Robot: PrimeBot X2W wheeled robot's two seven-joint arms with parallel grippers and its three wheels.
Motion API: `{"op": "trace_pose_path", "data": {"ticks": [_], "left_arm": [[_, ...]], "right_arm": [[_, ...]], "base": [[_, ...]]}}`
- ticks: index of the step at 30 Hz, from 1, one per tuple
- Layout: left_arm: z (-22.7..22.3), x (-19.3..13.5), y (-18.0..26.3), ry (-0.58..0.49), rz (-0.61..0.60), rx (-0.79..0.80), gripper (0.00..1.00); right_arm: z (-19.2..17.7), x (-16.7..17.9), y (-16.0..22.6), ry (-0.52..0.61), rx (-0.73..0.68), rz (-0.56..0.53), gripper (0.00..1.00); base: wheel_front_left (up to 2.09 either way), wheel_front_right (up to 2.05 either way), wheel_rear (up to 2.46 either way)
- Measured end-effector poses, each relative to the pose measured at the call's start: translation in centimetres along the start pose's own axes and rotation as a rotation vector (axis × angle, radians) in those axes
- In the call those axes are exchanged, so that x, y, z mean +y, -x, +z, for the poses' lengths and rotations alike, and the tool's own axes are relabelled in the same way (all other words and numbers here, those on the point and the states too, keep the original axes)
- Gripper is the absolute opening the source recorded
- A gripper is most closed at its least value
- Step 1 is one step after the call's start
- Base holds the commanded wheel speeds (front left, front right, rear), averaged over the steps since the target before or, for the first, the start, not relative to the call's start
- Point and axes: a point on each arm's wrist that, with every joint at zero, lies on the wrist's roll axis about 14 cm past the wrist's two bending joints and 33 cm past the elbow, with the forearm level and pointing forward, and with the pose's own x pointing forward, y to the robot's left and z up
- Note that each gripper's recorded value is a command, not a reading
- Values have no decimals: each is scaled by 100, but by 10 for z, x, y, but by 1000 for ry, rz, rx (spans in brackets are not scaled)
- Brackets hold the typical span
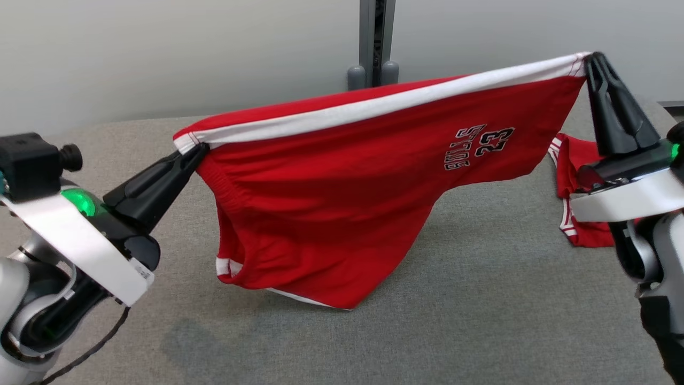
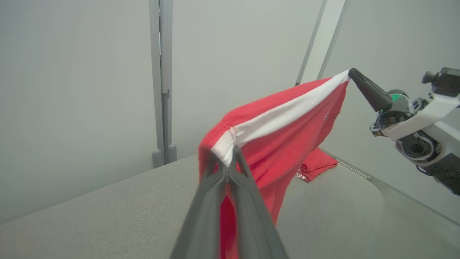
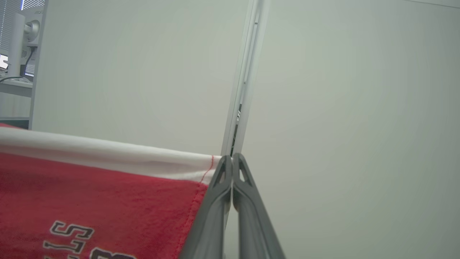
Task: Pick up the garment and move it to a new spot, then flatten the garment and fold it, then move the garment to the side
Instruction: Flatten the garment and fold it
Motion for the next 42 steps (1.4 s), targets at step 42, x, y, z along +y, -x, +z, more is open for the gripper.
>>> {"op": "trace_pose_path", "data": {"ticks": [42], "left_arm": [[-38,168,-237,-498,11,-165,0]], "right_arm": [[-173,-18,-197,174,85,98,0]], "base": [[0,0,0]]}}
